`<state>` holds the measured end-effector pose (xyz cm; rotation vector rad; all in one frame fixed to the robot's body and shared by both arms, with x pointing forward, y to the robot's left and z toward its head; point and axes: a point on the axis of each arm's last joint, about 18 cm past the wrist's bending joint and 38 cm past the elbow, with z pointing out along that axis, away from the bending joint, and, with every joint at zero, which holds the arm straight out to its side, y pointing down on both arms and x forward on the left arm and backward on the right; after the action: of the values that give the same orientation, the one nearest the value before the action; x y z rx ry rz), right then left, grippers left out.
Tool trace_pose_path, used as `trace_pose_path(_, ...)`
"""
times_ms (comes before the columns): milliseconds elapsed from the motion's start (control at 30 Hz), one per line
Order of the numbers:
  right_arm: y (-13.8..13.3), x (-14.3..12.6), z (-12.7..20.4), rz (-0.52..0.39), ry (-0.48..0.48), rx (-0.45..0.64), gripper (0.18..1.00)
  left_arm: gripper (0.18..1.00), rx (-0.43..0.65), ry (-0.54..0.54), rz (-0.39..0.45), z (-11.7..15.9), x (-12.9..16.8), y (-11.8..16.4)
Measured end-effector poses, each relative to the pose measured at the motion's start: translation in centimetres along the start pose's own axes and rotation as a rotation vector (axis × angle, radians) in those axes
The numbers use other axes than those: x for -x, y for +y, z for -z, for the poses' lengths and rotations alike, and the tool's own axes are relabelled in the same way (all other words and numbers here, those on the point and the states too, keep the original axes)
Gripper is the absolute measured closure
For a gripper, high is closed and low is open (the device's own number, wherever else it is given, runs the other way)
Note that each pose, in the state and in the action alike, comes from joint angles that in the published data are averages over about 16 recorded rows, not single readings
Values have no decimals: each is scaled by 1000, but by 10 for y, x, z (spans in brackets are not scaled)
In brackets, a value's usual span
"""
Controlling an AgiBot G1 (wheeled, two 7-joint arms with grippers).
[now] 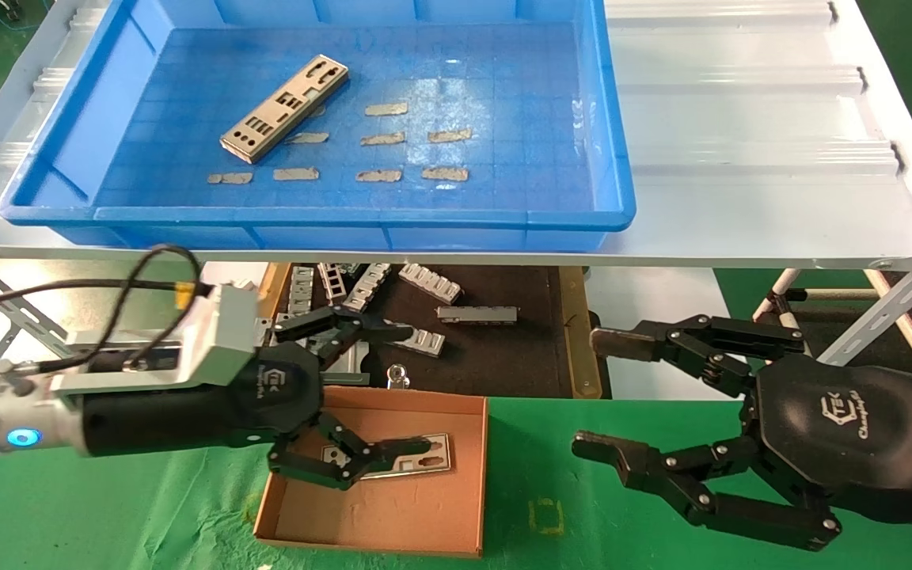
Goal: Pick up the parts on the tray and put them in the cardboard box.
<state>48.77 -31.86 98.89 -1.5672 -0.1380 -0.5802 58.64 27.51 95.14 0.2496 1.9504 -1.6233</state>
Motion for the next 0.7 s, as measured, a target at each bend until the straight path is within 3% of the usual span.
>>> trace_pose_path(333,0,0,0,0,0,0,369,184,-70,4,37,26,-20,-31)
trace_pose_path(700,0,0,0,0,0,0,225,184,-113,33,62,51,-47,-66)
